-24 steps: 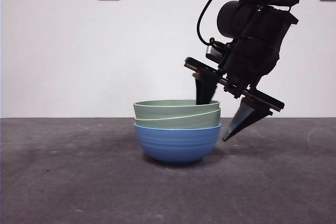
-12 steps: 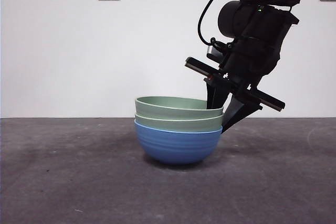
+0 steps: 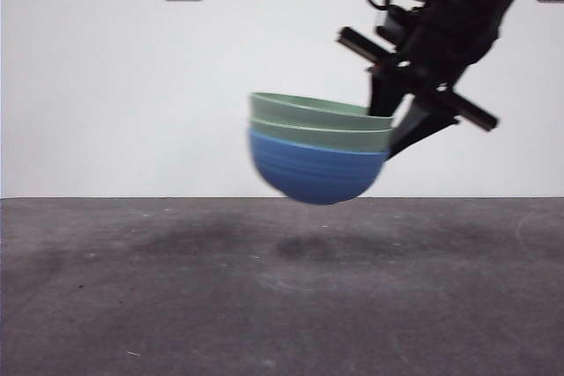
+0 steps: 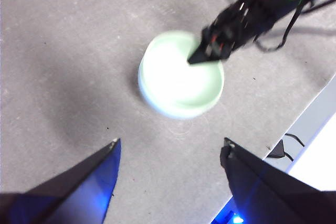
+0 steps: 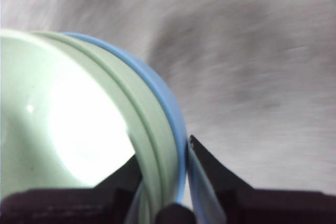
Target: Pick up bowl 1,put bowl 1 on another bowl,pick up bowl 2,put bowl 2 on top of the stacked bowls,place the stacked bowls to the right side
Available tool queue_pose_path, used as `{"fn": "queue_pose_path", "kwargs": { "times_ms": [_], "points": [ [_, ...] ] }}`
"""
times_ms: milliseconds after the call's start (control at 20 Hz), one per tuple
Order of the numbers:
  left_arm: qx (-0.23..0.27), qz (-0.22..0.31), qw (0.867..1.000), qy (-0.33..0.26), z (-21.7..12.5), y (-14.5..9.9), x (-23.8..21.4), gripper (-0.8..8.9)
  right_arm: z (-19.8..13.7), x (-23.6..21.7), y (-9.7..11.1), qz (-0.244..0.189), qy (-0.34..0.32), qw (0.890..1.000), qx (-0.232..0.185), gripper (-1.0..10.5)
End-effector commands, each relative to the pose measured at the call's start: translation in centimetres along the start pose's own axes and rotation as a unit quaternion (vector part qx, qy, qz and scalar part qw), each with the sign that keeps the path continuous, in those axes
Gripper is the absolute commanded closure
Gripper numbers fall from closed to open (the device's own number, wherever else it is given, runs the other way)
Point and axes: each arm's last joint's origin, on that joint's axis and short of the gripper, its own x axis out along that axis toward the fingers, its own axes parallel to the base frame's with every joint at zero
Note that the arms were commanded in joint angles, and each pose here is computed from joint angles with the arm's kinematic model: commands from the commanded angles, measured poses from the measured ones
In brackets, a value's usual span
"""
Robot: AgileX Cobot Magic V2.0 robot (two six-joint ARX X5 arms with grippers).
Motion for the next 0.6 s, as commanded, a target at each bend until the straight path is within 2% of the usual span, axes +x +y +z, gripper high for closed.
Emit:
{"fn": "queue_pose_path", "kwargs": {
  "times_ms": [50, 350, 600],
  "points": [
    [0.008, 0.001, 1.000, 0.002, -0.1, 0.0, 0.1, 4.90, 0.6, -1.2, -2.1, -0.012, -0.015, 1.000, 0.024, 9.6],
    [0.008, 0.001, 1.000, 0.002, -0.1, 0.0, 0.1, 4.90, 1.4, -3.4, -7.6, -0.077, -0.041, 0.993, 0.074, 9.6],
    [0.009, 0.000, 1.000, -0.001, 0.0, 0.0, 0.1, 4.90, 1.2, -1.4, -9.7, -0.091, -0.004, 0.992, 0.086, 9.6]
  ]
}}
